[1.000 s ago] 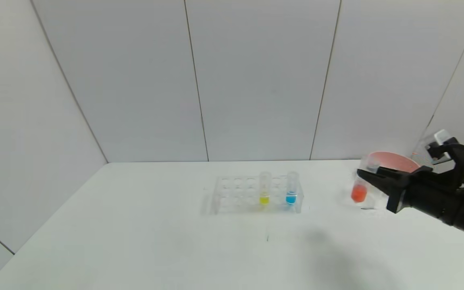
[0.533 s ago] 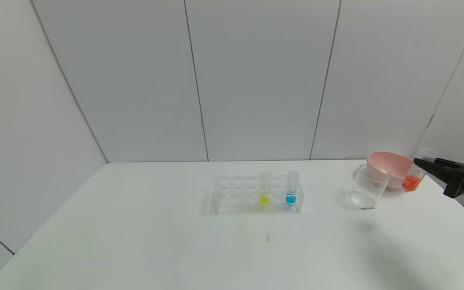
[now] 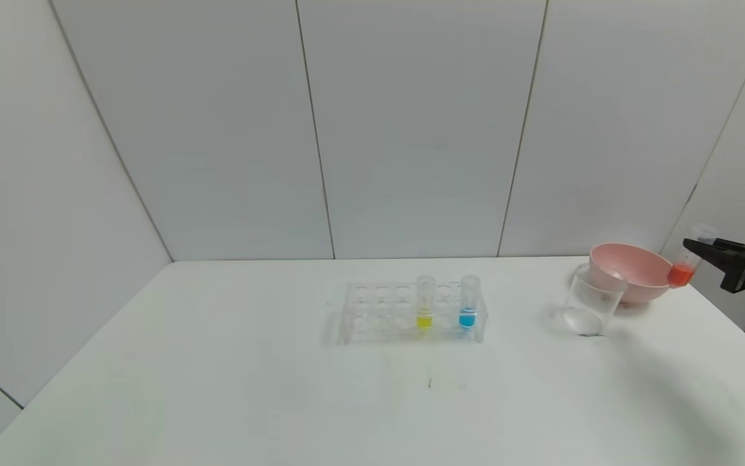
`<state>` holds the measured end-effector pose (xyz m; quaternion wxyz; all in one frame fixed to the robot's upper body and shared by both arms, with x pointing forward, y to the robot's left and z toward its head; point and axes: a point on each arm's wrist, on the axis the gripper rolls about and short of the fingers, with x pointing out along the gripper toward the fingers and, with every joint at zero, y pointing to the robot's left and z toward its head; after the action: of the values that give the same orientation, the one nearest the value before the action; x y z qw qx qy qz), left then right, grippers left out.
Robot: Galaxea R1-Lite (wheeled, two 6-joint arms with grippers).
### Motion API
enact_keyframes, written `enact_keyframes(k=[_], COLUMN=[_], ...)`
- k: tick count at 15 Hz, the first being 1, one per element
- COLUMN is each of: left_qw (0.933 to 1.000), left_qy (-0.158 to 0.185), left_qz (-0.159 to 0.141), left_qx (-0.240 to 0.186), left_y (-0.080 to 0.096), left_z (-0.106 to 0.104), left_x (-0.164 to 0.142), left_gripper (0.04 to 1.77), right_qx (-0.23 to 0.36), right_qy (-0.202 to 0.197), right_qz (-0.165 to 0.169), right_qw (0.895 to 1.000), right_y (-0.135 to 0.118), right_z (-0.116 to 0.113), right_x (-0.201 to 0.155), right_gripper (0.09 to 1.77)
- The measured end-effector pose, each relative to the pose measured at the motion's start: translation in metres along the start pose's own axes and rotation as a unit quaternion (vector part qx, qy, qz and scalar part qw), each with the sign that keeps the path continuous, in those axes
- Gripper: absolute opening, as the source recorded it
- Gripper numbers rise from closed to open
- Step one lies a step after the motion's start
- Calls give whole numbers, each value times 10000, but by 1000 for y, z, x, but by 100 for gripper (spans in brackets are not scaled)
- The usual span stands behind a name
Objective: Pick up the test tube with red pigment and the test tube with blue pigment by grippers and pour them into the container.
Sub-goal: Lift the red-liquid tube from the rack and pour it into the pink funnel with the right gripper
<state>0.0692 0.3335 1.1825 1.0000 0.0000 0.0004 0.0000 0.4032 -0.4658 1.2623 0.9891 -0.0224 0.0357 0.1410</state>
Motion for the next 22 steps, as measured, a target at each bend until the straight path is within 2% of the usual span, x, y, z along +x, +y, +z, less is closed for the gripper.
enact_keyframes(k=[5, 7, 10, 12, 16, 19, 22], left_qw=[10000, 10000, 10000, 10000, 10000, 10000, 10000], left_qy=[0, 0, 0, 0, 0, 2, 0], left_qz=[0, 0, -2, -2, 0, 0, 0], left_qx=[0, 0, 0, 0, 0, 0, 0], left_y=[0, 0, 0, 0, 0, 0, 0], left_z=[0, 0, 0, 0, 0, 0, 0], left_x=[0, 0, 0, 0, 0, 0, 0], left_gripper=[176, 176, 176, 176, 176, 176, 176], right_qx=[-85, -489, -1136, -1398, -2129, -2528, -2730], right_qy=[40, 172, 587, 647, 898, 1433, 1970], right_qz=[239, 306, 439, 586, 886, 1169, 1089], right_qw=[9997, 9982, 9908, 9863, 9689, 9497, 9353], right_y=[1, 2, 0, 3, 7, 9, 12], right_z=[0, 3, 7, 16, 29, 30, 42], right_x=[28, 37, 45, 53, 61, 59, 59], right_gripper=[49, 49, 49, 49, 49, 49, 49])
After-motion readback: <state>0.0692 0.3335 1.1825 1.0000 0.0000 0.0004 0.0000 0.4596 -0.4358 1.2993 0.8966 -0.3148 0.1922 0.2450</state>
